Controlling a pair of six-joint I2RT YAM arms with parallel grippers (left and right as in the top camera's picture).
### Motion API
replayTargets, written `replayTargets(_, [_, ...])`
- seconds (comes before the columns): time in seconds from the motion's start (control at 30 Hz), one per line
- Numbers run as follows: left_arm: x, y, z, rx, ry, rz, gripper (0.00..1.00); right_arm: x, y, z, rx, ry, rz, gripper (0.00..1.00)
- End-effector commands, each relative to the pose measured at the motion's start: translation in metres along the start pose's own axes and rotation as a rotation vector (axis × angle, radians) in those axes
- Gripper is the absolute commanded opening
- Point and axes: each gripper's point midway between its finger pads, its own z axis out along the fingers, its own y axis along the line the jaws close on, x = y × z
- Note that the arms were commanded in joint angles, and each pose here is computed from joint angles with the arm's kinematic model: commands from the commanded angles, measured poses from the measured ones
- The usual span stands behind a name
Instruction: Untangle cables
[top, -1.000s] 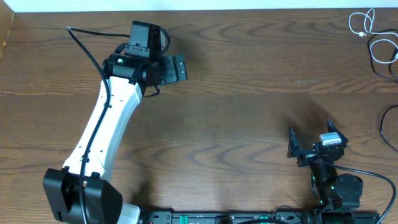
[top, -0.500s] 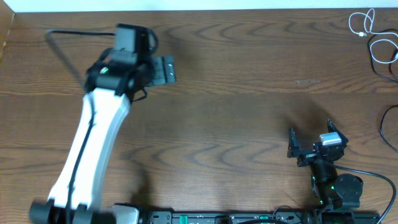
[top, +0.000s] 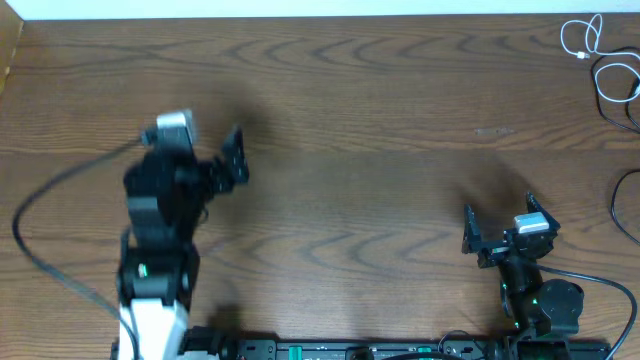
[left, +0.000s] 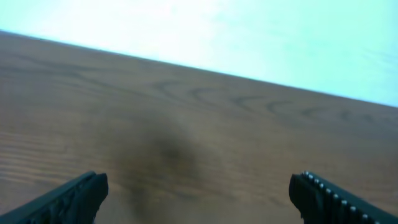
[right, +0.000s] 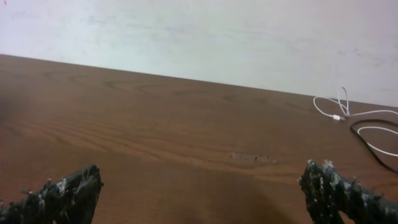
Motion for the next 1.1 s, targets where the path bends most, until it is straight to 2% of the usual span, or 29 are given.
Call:
replayTargets(0.0, [0.005, 0.006, -0.021, 0.003, -0.095, 0.049, 0.98, 0.002, 0.002, 0.000, -0.006, 0.005, 0.013, 0.99])
replayTargets(0.23, [0.026, 0.015, -0.047, -0.018, -0.194, 0.075, 0.98, 0.002, 0.002, 0.000, -0.006, 0.005, 0.013, 0.99])
replayTargets(0.57, [0.063, 0.025, -0.051, -0.026, -0.280, 0.089, 0.98, 0.002, 0.002, 0.000, -0.006, 0.005, 0.013, 0.99])
replayTargets(1.07, [0.094, 0.034, -0.049, -0.054, -0.294, 0.091, 0.98, 0.002, 0.002, 0.000, -0.006, 0.005, 0.013, 0.99])
